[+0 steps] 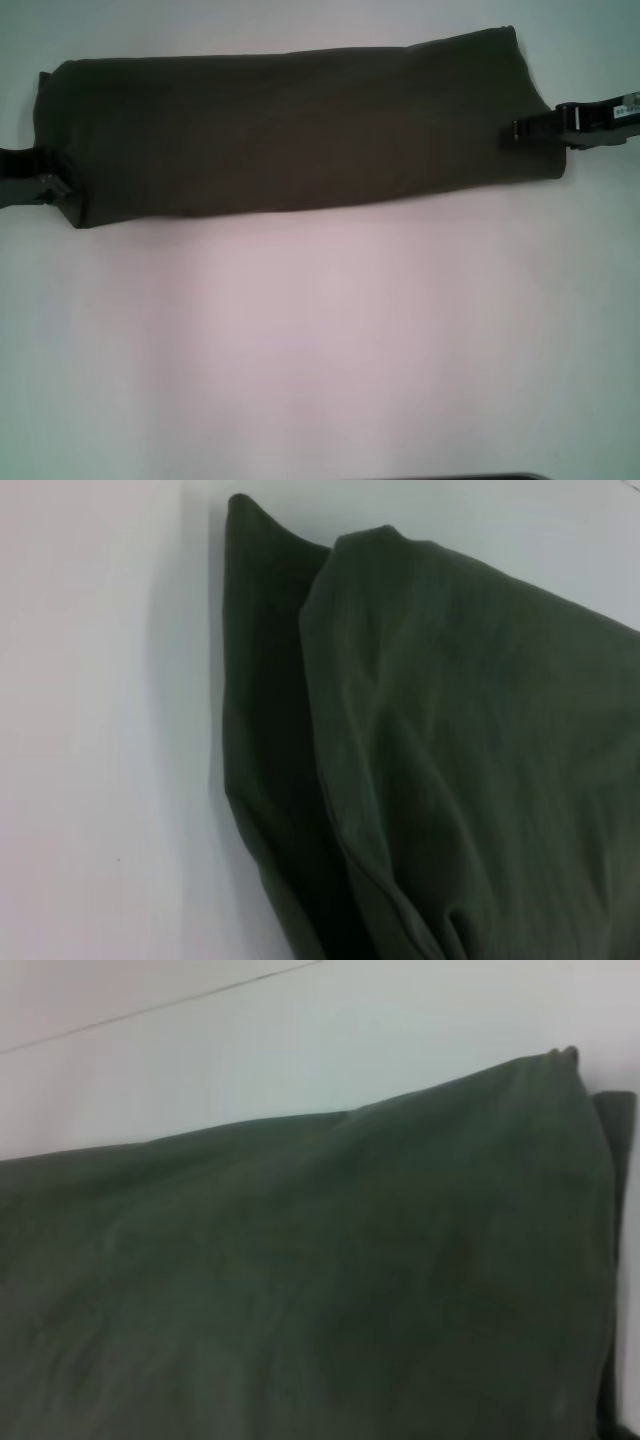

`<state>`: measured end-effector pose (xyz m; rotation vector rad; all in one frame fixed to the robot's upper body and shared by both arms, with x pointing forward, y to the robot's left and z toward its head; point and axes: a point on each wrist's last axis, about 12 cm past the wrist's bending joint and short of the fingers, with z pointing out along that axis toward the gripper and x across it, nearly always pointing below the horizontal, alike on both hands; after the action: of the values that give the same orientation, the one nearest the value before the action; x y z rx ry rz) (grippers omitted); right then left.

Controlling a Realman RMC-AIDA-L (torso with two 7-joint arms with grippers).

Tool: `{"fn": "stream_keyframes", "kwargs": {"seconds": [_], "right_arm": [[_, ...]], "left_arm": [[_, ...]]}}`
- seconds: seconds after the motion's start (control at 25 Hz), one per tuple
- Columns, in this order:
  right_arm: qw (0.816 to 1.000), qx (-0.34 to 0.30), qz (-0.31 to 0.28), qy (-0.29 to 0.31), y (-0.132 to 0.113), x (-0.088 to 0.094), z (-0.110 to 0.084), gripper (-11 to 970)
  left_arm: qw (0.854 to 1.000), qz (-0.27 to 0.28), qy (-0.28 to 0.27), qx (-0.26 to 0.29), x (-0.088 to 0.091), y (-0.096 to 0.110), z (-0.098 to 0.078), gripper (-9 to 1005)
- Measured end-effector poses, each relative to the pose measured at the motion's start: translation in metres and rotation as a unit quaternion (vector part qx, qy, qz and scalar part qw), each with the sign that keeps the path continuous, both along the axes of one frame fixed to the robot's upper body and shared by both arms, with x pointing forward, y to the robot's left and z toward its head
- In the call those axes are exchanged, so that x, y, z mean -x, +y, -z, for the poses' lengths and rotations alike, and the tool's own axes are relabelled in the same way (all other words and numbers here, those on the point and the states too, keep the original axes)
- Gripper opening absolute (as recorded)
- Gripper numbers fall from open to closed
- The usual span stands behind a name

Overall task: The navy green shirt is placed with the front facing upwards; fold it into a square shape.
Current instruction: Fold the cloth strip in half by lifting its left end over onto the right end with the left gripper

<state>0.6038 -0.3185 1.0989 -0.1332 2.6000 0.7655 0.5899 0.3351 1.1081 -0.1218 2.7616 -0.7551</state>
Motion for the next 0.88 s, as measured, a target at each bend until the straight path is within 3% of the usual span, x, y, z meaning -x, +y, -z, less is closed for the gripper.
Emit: {"fn": "stream_keyframes", "kwargs": {"seconds": [0.36, 0.88], "right_arm": [[1.000, -0.005, -0.025, 0.002, 0.014, 0.000, 0.003, 942], [0.999, 0.007, -0.034, 0.020, 0.002, 0.003, 0.000, 941]], "left_arm": [[1.000, -0.001, 0.004, 0.001, 0.003, 0.001, 0.002, 16], [1.000, 0.001, 0.016, 0.008, 0.007, -0.002, 0.006, 16]]}}
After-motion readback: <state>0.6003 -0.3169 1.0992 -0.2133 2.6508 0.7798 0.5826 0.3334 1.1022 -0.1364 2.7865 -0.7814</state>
